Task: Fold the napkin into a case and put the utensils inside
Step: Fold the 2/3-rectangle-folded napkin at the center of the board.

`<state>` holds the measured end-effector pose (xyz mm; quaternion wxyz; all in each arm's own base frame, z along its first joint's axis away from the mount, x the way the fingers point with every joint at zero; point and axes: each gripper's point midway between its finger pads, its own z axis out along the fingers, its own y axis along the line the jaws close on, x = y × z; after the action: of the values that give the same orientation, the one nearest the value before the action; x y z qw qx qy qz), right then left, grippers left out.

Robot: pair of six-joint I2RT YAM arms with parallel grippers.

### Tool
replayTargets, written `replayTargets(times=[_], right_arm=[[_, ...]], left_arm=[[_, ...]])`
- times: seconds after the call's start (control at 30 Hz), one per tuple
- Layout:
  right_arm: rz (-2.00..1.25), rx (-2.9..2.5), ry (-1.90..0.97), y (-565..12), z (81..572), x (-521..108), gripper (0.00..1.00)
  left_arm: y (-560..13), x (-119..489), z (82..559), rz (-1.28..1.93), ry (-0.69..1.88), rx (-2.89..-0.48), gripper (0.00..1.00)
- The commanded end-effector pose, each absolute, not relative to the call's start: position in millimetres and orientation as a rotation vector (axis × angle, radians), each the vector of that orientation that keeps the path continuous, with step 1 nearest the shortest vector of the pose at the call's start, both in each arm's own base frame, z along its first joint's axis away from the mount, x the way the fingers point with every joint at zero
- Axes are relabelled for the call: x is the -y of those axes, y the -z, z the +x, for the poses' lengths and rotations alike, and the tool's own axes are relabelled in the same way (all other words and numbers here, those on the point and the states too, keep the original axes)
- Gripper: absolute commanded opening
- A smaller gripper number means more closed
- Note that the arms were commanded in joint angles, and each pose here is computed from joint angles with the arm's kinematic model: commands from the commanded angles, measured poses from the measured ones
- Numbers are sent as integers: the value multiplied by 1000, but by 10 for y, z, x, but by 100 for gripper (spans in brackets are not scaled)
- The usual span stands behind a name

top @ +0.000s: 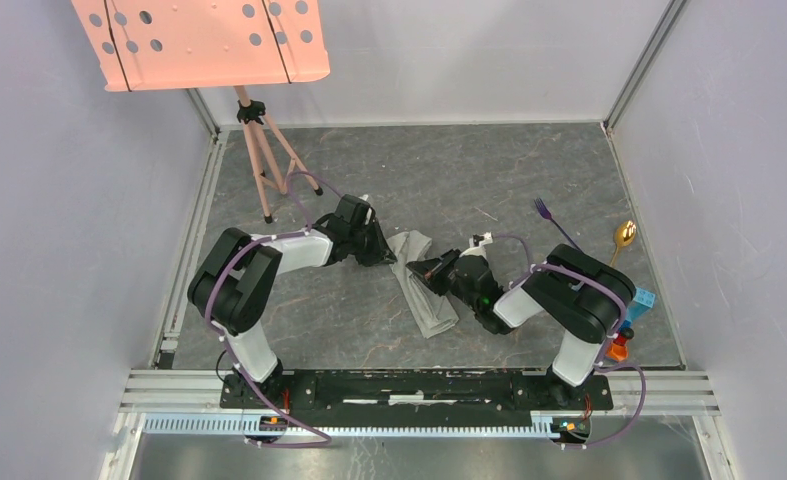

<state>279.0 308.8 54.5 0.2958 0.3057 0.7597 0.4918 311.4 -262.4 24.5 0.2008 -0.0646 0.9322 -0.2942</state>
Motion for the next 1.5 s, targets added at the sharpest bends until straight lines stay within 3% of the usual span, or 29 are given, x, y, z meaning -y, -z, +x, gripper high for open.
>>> replayTargets(times=[0.0, 0.67, 0.83, 1.03, 1.47], right_arm=[[777, -1988, -1294, -584, 2877, -3150, 0], [728, -2050, -1281, -382, 2753, -3181, 0], [694, -2057, -1265, -323, 2755, -3180, 0], [580, -2087, -1220, -232, 2748, -3209, 0], [11, -2344, -432, 27, 3006, -3074, 13]], left_arm=[[-244, 2629, 3159, -86, 793, -2590, 17], [-171, 2526, 3160, 5, 709, -2592, 12], [-200, 2458, 3137, 62, 689, -2590, 20], [-627, 2413, 3094, 81, 716, -2553, 37], [-1465, 2070, 3015, -108, 635, -2465, 46]])
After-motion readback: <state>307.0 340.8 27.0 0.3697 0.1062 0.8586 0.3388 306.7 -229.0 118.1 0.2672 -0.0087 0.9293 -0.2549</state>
